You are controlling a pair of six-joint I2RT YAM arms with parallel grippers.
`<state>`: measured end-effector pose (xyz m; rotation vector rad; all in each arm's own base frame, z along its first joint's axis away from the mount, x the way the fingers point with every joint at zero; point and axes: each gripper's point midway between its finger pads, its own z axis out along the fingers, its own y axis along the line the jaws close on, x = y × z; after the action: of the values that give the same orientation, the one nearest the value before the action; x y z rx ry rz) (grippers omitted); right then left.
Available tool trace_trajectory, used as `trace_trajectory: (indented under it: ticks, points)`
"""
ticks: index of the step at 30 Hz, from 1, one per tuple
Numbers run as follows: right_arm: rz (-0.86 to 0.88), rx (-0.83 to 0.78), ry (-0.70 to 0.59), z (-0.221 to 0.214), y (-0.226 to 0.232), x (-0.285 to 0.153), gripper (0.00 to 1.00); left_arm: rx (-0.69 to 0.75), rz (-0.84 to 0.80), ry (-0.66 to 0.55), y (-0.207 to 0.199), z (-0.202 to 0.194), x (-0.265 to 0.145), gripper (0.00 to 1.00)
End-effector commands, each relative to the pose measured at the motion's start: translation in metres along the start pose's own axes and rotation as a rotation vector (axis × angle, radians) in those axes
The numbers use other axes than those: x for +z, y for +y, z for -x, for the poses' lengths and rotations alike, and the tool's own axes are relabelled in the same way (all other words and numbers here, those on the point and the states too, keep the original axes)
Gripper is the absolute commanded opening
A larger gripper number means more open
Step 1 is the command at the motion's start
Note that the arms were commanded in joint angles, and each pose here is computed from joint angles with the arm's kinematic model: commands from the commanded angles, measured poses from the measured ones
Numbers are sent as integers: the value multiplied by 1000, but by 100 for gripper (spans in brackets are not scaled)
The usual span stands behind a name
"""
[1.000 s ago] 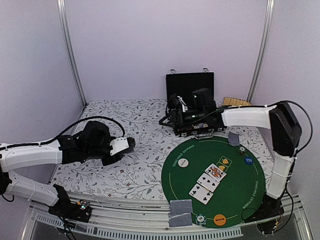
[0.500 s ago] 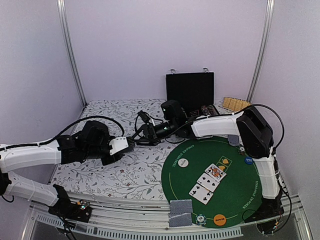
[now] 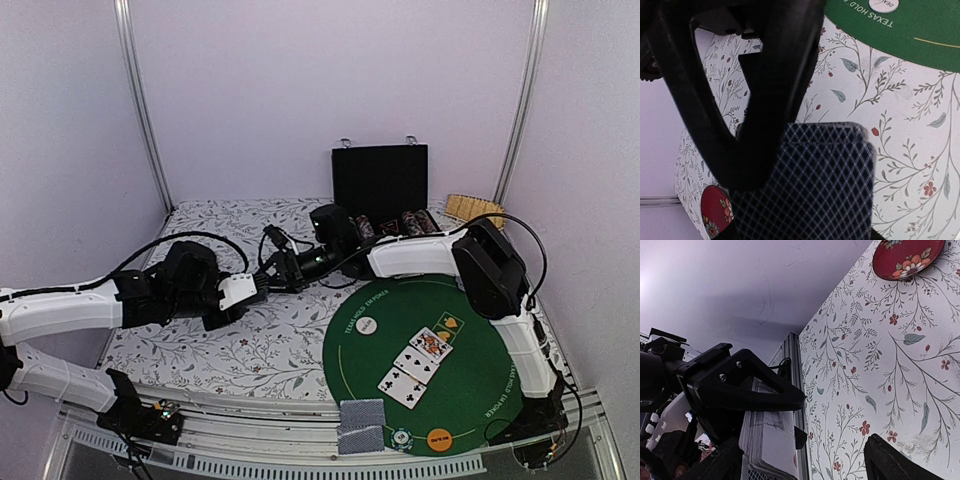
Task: Distribute texas hold em gaming equipment
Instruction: Pick up the poker card from the face-down deck piles.
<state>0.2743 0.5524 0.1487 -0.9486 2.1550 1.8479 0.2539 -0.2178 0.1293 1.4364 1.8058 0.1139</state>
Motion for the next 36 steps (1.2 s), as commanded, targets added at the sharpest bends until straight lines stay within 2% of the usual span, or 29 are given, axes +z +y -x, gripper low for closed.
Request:
trace_trajectory:
  ticks: [1, 5, 10, 18, 22, 27, 31, 36]
  points:
    - [23, 0, 25, -9, -6, 12, 85, 2, 5, -24, 0, 7, 0, 47]
    - [6, 7, 17, -10, -11, 4, 82, 4, 9, -22, 1, 6, 0, 46]
    - [25, -87, 7, -1, 16, -2, 83, 4, 9, -21, 1, 6, -1, 46]
    - [-20, -33, 34, -18, -16, 26, 83, 3, 11, -20, 1, 6, 0, 46]
    - [-69, -37, 32, -14, -18, 22, 75, 3, 11, -20, 1, 6, 0, 46]
    - [-167, -79, 3, 1, -10, -2, 51, 5, 14, -21, 2, 6, -1, 46]
    - [-227, -85, -8, 0, -7, -18, 44, 7, 17, -16, 2, 5, -1, 46]
    - [-245, -92, -4, -3, 0, -25, 40, 9, 14, -11, 1, 4, 1, 46]
